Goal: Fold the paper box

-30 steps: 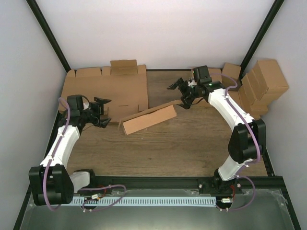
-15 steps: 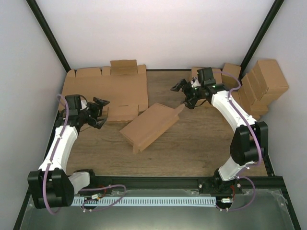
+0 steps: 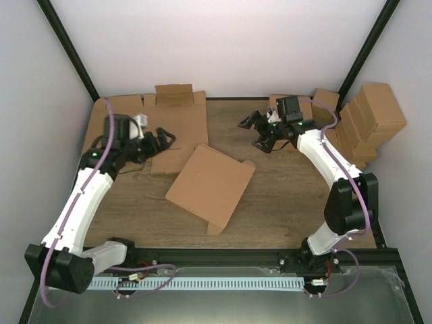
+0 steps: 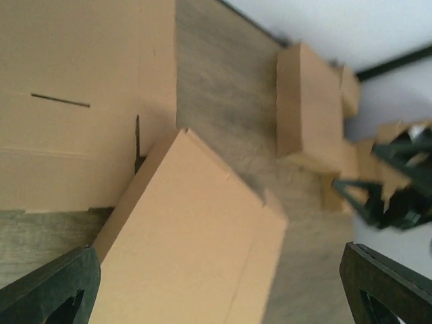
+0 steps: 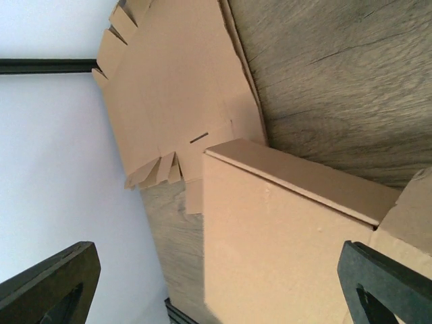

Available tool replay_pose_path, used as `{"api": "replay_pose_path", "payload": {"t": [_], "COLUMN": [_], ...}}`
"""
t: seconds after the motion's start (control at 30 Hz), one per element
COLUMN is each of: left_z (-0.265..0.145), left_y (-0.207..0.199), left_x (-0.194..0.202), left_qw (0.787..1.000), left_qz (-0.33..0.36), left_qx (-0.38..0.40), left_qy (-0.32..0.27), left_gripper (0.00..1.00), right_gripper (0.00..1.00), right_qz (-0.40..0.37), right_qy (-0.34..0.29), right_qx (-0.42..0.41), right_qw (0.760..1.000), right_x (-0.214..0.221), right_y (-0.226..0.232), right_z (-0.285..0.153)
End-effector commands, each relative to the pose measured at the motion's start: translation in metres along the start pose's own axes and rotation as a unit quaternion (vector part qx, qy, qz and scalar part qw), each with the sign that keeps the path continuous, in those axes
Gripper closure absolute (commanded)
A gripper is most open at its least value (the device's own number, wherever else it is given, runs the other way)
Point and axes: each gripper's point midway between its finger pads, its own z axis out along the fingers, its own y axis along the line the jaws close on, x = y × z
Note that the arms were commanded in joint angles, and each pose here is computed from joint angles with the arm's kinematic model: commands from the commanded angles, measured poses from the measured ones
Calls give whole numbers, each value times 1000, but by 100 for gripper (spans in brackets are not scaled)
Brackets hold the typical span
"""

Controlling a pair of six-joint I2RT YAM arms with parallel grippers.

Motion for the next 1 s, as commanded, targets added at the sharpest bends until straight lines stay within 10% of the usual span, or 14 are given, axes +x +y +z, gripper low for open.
{"api": "replay_pose_path", "payload": {"t": [0.0,0.4,0.6,0.97], "left_z": [11,53,84,120], "left_y": [0,27,44,66], "left_x": [39,89,94,96], "left_qw": [989,958,971,977], "left_qz": [130,229,178,145], "left_qx": [-63,-148,-117,-74], "left_qy": [26,84,110,137], "left_gripper": [0,1,31,46], "right_gripper": [0,1,1,10], "right_qz": [-58,-200,-180,-168], "right_qy": [-19,15,47,87], "right_qx": [5,-36,-75,-131], "right_qw": [998,979,980,973], "right_x": [2,78,129,176], "right_y": [-2,-69,-108,-127], "right_z": [-7,-16,-17,8]}}
